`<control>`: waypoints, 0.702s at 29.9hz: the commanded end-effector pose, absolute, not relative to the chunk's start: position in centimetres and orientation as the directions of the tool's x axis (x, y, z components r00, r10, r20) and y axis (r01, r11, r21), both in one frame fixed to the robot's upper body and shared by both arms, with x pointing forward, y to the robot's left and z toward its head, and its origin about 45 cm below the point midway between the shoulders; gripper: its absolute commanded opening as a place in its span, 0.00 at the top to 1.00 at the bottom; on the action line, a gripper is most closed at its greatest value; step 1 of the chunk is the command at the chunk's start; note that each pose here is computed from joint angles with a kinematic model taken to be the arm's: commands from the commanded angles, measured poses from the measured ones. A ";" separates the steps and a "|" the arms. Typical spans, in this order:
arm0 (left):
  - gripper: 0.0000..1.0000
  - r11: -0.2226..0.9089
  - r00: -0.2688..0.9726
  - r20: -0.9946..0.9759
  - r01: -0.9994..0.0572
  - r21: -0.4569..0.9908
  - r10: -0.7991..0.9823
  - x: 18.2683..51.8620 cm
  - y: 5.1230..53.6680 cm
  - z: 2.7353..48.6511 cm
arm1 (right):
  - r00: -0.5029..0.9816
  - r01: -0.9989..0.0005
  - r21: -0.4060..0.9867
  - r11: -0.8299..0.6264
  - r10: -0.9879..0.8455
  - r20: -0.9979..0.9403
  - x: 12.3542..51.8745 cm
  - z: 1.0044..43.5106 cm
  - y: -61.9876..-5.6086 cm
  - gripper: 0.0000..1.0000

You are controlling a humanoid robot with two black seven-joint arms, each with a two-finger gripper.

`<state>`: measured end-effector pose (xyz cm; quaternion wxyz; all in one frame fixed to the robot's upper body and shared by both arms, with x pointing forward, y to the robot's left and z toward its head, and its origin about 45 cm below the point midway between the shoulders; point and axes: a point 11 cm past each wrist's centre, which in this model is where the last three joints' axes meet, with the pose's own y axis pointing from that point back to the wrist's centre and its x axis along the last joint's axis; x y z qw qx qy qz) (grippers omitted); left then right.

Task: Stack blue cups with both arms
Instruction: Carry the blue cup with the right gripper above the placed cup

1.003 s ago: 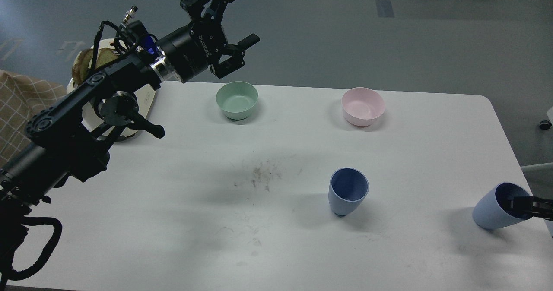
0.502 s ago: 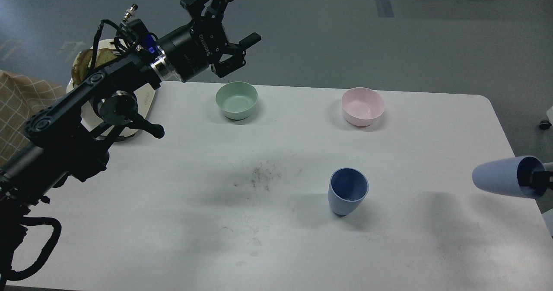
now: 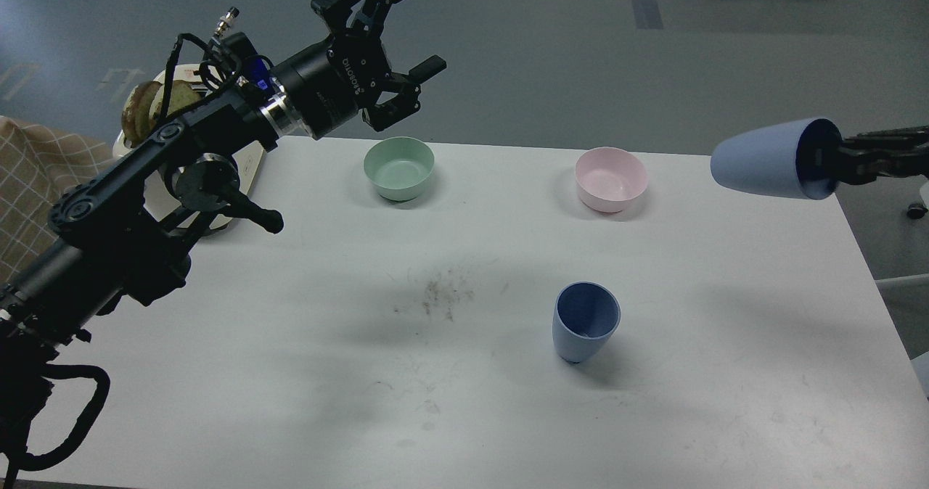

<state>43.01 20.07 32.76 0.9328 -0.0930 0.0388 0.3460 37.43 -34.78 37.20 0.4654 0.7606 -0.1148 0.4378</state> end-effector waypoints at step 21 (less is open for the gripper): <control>0.02 0.754 0.763 -0.128 -0.646 -0.121 0.633 43.0 19.6 32.4 | 0.413 -0.268 0.809 -0.524 0.696 0.588 38.4 35.8 -17.6 1.00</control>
